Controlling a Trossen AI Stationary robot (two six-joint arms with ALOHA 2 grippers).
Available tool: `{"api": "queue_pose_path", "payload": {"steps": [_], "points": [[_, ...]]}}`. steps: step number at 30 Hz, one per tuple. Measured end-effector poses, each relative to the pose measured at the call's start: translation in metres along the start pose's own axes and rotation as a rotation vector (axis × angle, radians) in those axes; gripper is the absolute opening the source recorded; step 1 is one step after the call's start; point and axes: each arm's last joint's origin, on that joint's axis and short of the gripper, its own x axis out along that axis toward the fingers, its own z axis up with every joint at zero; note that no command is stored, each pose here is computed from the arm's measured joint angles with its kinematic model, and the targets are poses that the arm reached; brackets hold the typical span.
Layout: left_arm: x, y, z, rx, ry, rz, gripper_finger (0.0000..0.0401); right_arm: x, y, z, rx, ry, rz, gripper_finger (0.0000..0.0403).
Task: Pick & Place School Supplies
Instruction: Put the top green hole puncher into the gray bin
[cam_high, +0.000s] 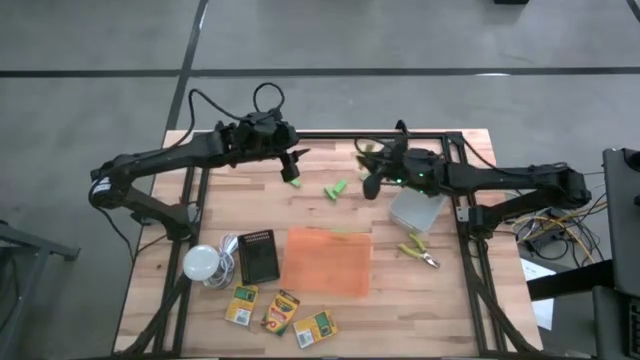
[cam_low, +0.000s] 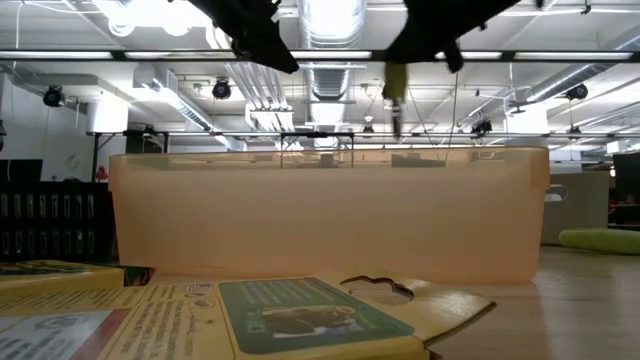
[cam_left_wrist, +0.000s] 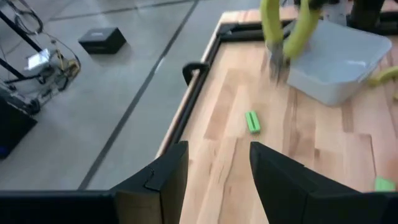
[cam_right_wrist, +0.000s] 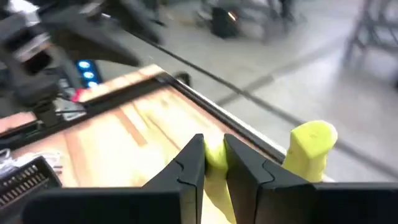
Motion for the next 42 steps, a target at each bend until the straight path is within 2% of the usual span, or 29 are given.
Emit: {"api": "queue_pose_path", "payload": {"steps": [7, 12, 17, 21, 26, 30, 35, 42], "points": [[0.003, -0.002, -0.004, -0.022, 0.019, -0.007, 0.0177, -0.042, -0.016, 0.017, 0.232, 0.188, -0.199, 0.0043], [0.004, -0.002, -0.006, -0.021, 0.025, -0.01, 0.0177, -0.057, -0.022, 0.025, 0.277, 0.332, -0.357, 0.0043], [0.004, -0.002, -0.006, -0.022, 0.026, -0.011, 0.0177, -0.052, -0.02, 0.022, 0.311, 0.433, -0.416, 0.0043], [0.004, -0.002, -0.006, -0.023, 0.027, -0.011, 0.0177, -0.042, -0.017, 0.006, 0.335, 0.542, -0.427, 0.0043], [0.004, -0.003, -0.008, -0.021, 0.046, -0.015, 0.0177, -0.038, -0.021, -0.025, 0.352, 0.709, -0.519, 0.0044], [0.004, -0.003, -0.009, -0.023, 0.052, -0.016, 0.0177, -0.038, -0.027, -0.05, 0.4, 0.783, -0.559, 0.0044], [0.004, -0.003, -0.009, -0.022, 0.055, -0.017, 0.0177, -0.039, -0.035, -0.073, 0.426, 0.802, -0.627, 0.0044], [0.004, -0.003, -0.009, -0.022, 0.055, -0.017, 0.0177, -0.034, -0.039, -0.096, 0.463, 0.8, -0.626, 0.0045]]}}
